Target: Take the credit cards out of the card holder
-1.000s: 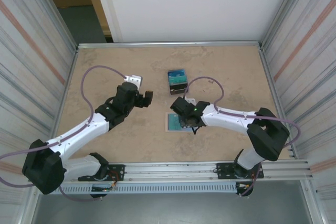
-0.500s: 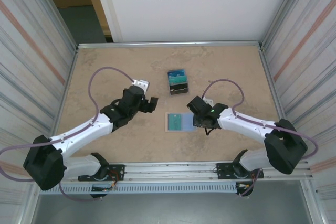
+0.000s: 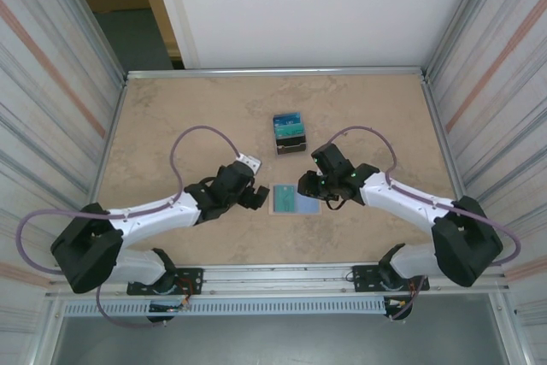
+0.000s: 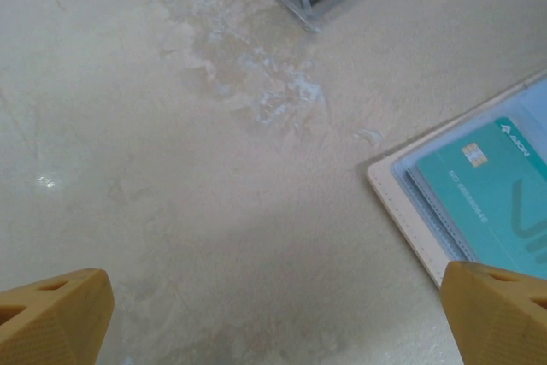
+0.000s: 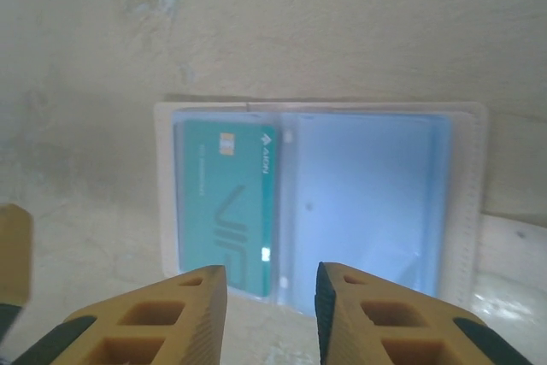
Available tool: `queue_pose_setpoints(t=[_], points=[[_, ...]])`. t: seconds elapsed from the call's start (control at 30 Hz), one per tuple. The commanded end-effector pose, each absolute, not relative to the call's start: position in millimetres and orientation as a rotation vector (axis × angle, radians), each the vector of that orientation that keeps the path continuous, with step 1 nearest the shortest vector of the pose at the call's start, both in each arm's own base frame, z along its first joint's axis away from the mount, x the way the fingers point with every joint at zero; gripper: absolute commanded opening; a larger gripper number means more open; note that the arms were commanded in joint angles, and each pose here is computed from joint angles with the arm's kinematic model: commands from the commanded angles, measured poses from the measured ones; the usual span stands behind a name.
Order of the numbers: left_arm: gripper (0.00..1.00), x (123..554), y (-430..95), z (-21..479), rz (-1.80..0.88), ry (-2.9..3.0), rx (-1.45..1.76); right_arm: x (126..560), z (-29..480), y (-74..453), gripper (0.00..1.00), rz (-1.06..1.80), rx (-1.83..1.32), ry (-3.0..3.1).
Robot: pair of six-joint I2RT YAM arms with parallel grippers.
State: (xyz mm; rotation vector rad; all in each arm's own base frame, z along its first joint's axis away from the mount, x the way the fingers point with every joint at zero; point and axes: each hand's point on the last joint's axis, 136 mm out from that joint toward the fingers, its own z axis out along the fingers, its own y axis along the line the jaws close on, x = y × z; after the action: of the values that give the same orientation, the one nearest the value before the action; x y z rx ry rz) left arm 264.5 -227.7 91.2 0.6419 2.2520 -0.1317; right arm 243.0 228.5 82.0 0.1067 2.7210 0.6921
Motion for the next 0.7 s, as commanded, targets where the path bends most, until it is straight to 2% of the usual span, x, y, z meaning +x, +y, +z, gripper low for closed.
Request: queue_pose_setpoints(t=[0.0,0.23,0.67], points=[[0.99,264,-240,87,-0.13,2.225,0.676,243,76,244,0.3,0.821,0.071,2.744],[0.99,268,-243,68,-0.062,2.256,0.702,247,56,251,0.22,0.819,0.065,2.799],[0.99,277,-251,60,-0.024,2.263,0.735,249,32,259,0.19,0.832,0.062,2.843]])
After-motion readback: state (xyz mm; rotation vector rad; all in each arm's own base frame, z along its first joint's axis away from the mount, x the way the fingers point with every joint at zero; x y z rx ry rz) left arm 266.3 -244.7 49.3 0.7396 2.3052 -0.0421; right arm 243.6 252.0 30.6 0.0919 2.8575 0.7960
